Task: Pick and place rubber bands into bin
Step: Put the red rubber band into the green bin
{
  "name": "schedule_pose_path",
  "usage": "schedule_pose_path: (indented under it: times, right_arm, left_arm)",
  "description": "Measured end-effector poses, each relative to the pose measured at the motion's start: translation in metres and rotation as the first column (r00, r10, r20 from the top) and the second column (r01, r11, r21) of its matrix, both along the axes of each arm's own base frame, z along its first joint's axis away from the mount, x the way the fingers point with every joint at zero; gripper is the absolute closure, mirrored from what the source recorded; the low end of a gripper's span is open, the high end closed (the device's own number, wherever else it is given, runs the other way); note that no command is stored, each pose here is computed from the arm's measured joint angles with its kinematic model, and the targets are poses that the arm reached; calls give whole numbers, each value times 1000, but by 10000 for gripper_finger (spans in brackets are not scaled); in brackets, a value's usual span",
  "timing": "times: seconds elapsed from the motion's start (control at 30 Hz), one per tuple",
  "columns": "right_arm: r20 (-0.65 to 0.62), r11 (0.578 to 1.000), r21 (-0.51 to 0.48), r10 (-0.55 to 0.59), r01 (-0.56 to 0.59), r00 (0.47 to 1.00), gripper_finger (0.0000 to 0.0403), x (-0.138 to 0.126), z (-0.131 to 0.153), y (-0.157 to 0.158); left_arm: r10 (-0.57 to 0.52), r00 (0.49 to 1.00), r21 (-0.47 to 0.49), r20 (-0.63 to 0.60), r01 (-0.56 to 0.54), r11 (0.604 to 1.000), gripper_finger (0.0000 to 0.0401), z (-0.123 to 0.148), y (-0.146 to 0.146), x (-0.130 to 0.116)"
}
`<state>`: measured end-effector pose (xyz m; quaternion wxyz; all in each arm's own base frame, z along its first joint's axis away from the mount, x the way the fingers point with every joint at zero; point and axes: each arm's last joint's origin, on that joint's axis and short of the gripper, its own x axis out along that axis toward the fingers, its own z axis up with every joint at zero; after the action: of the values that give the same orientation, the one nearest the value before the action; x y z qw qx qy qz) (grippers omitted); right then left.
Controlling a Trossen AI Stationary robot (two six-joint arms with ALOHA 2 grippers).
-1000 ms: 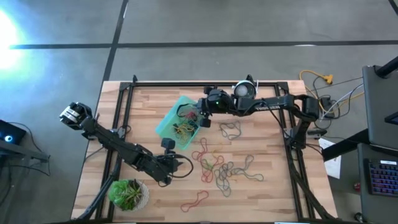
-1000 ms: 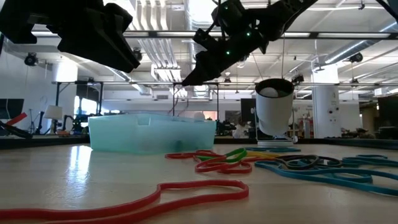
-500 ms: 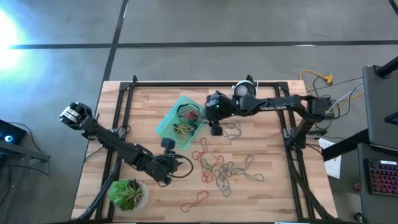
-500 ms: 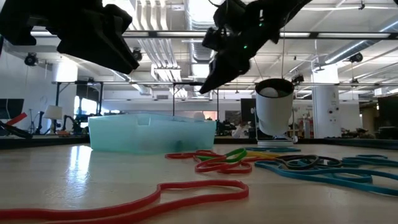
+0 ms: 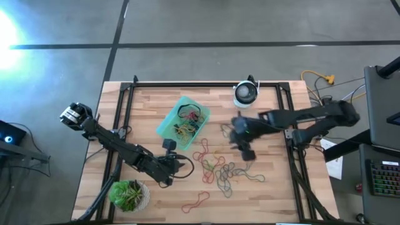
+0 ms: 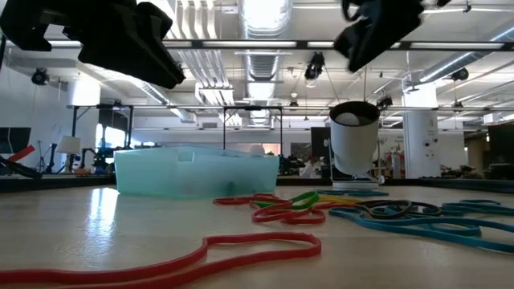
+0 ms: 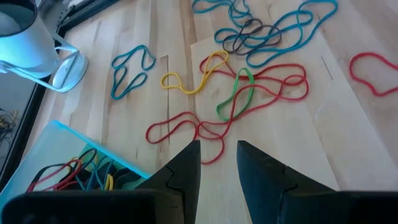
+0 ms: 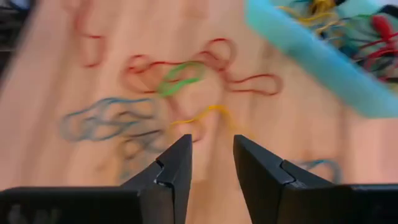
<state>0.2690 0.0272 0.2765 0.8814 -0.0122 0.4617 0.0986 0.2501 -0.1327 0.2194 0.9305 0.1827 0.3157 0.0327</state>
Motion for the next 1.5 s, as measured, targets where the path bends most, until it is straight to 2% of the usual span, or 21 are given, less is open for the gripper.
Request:
schedule_pose_path:
  times: [0.2, 0.37, 0.53, 0.73, 0.97, 1.13, 1.5]
  right_arm:
    - [-4, 995, 97, -22, 22, 1000, 304, -51, -5, 38]
    - [-1, 989, 79, -123, 122, 992, 313, -88, -22, 57]
    - [47, 983, 44, -178, 176, 983, 320, -110, -43, 65]
    - [83, 983, 58, -181, 176, 980, 329, -116, -68, 68]
    - [103, 982, 78, -182, 174, 978, 334, -117, -88, 67]
    - [112, 981, 85, -182, 173, 977, 333, -117, -93, 67]
    - [142, 979, 48, -201, 196, 969, 339, -116, -93, 66]
  left_arm:
    - [-1, 1000, -12, 21, 1, 1000, 312, 2, -1, 1]
    - [-67, 996, -12, 59, 68, 998, 312, 6, -4, 5]
    - [-147, 984, 16, 97, 146, 989, 312, 6, -9, 12]
    - [-178, 981, 96, 75, 171, 981, 312, -7, -11, 29]
    - [-160, 987, 123, 18, 157, 980, 312, -29, -13, 53]
    - [-169, 985, 156, -19, 170, 973, 312, -36, -13, 66]
    - [-93, 967, 216, -239, 146, 965, 312, -55, 1, 94]
